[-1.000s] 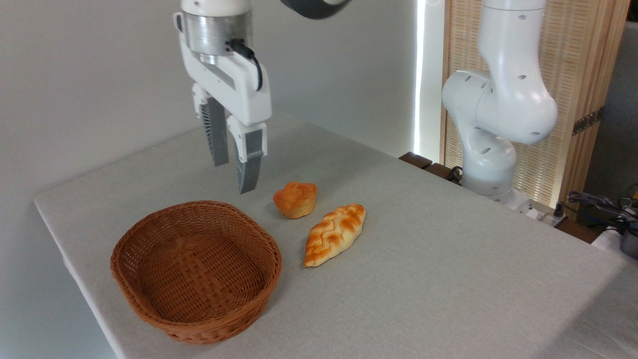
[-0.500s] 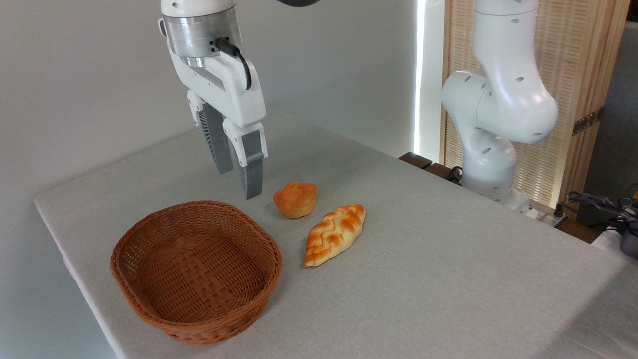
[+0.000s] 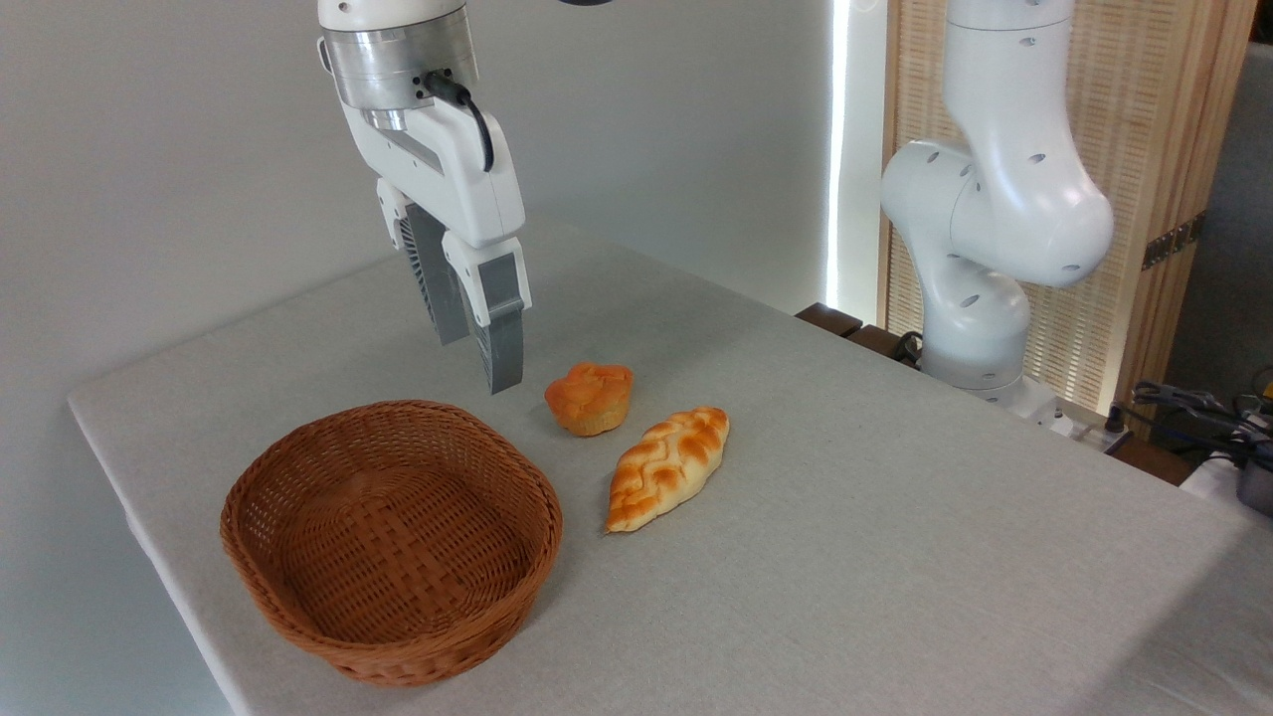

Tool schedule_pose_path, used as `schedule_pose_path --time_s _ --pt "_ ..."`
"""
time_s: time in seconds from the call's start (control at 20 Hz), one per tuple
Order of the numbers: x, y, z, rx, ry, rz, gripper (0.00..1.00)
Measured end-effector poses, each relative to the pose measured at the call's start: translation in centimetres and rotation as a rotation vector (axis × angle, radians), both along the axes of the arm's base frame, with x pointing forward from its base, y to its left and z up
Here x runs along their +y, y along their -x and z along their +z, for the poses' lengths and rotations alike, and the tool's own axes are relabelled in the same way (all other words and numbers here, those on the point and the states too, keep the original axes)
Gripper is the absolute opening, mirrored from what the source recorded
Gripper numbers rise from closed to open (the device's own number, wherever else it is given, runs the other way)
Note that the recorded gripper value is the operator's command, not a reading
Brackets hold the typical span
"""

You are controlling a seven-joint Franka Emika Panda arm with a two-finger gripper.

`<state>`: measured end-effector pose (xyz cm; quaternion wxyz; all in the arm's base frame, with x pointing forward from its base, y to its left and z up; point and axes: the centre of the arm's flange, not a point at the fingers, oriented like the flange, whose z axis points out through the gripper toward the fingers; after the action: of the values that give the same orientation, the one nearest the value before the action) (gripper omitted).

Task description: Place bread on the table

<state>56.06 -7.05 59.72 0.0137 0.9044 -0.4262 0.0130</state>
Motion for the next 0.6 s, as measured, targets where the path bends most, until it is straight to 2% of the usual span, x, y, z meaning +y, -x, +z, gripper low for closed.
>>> schedule_pose_path --time_s 0.4,0.6 --pt "1.6 0.1 0.9 -0.016 0.001 0.028 1.0" --pt "1.2 0.3 1.2 -0.017 0.003 0.105 1.0"
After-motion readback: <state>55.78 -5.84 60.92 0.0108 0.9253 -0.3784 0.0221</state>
